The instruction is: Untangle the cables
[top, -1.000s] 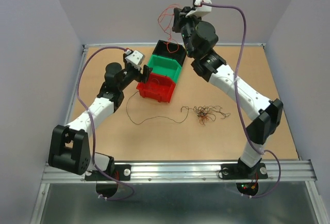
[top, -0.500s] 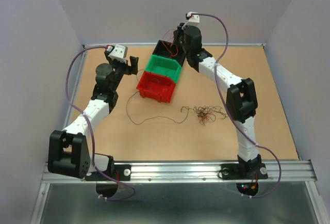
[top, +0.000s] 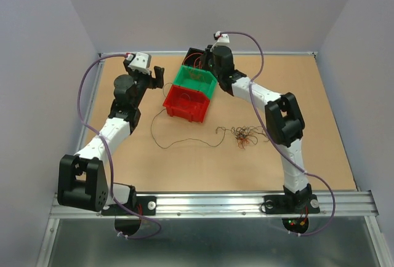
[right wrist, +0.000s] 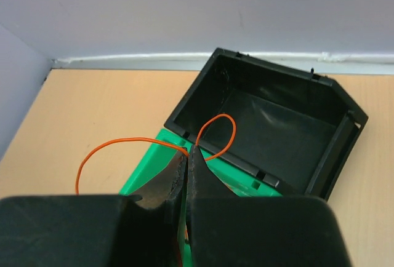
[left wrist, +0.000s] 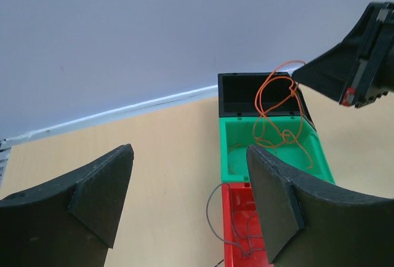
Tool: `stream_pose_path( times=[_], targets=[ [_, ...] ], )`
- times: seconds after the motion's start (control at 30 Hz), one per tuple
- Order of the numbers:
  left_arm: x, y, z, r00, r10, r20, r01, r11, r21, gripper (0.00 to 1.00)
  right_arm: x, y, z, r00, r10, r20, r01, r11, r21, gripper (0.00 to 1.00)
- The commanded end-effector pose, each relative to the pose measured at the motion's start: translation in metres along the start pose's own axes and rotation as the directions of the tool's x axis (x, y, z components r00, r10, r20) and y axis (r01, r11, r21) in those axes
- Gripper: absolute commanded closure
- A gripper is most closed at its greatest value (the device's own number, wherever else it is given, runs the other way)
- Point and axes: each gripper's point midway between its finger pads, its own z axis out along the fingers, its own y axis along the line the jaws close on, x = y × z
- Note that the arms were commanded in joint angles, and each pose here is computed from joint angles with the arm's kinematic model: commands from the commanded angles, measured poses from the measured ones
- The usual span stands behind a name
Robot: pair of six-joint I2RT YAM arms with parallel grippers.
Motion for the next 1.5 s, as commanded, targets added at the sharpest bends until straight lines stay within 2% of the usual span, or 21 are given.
stream_pose_path(
  times=[0.0, 0.2, 0.3, 0.37, 0.53, 0.67, 0.8, 0.9, 0.93, 1.03, 1.13, 1.27, 1.3, 1.37, 1.4, 1.43, 1.47],
  targets=[
    [-0.042, 0.004, 0.002, 0.994, 0.017, 0.107, -0.015, 1.0, -0.013, 0.14, 0.024, 0.006, 0.0, 1.0, 0.015, -0.02, -0.015, 1.0, 0.01, 1.0],
    [-0.041, 0.003, 0.002, 0.994, 0.024, 0.103, -0.024, 1.0, -0.003, 0.14, 0.075, -0.006, 0.005, 0.988, -0.004, -0.152, 0.008, 1.0, 0.025, 0.99],
    [-0.039, 0.003, 0.004, 0.995, 0.031, 0.094, -0.03, 1.0, -0.003, 0.14, 0.115, -0.013, 0.003, 0.965, -0.003, -0.261, 0.008, 1.0, 0.017, 0.99],
    [-0.038, 0.004, 0.005, 0.996, 0.035, 0.088, -0.034, 0.999, -0.005, 0.14, 0.13, -0.018, 0.004, 0.956, 0.001, -0.294, 0.01, 0.999, 0.034, 0.99],
    [-0.033, 0.004, 0.007, 0.997, 0.054, 0.052, -0.054, 0.999, 0.0, 0.15, 0.15, -0.028, 0.007, 0.928, -0.025, -0.373, 0.054, 0.996, 0.068, 0.88],
    [-0.026, 0.005, 0.006, 0.997, 0.076, 0.011, -0.076, 0.997, 0.003, 0.13, 0.129, -0.028, 0.001, 0.94, -0.046, -0.338, 0.081, 0.993, 0.09, 0.79],
    [-0.014, 0.006, 0.005, 0.993, 0.105, -0.048, -0.104, 0.995, 0.008, 0.11, 0.079, -0.011, -0.007, 0.962, -0.074, -0.263, 0.093, 0.994, 0.062, 0.71],
    [0.001, 0.009, 0.005, 0.986, 0.123, -0.111, -0.123, 0.992, 0.004, 0.11, 0.057, -0.001, -0.014, 0.968, -0.084, -0.235, 0.094, 0.995, 0.032, 0.61],
    [0.005, 0.011, 0.004, 0.984, 0.126, -0.129, -0.127, 0.992, -0.003, 0.11, 0.044, 0.003, -0.017, 0.973, -0.084, -0.217, 0.091, 0.996, 0.021, 0.54],
    [0.016, 0.014, -0.003, 0.974, 0.15, -0.168, -0.153, 0.988, -0.009, 0.11, 0.024, 0.01, -0.024, 0.979, -0.086, -0.187, 0.089, 0.996, 0.008, 0.46],
    [0.01, 0.011, -0.014, 0.97, 0.187, -0.157, -0.186, 0.982, 0.018, 0.11, 0.017, 0.016, -0.029, 0.979, -0.099, -0.18, 0.098, 0.995, -0.017, 0.37],
    [0.028, -0.013, -0.036, 0.947, 0.257, -0.191, -0.223, 0.958, 0.181, 0.11, 0.025, 0.017, -0.043, 0.969, -0.121, -0.215, 0.112, 0.992, -0.056, 0.2],
    [0.031, -0.03, -0.045, 0.937, 0.306, -0.171, -0.248, 0.923, 0.293, 0.11, 0.026, 0.014, -0.054, 0.966, -0.125, -0.226, 0.116, 0.992, -0.055, 0.19],
    [0.041, -0.05, -0.061, 0.92, 0.362, -0.151, -0.274, 0.869, 0.412, 0.1, 0.029, 0.009, -0.067, 0.961, -0.138, -0.239, 0.129, 0.99, -0.052, 0.18],
    [0.046, -0.06, -0.068, 0.911, 0.388, -0.137, -0.284, 0.834, 0.473, 0.07, 0.013, 0.01, -0.078, 0.967, -0.141, -0.212, 0.134, 0.99, -0.047, 0.17],
    [0.057, -0.08, -0.082, 0.894, 0.435, -0.108, -0.3, 0.76, 0.576, 0.01, 0.024, 0.0, -0.088, 0.959, -0.155, -0.235, 0.153, 0.988, -0.026, 0.15],
    [0.057, -0.089, -0.091, 0.887, 0.454, -0.079, -0.315, 0.723, 0.614, 0.01, 0.019, -0.009, -0.095, 0.962, -0.158, -0.224, 0.166, 0.986, 0.015, 0.14]
  ],
)
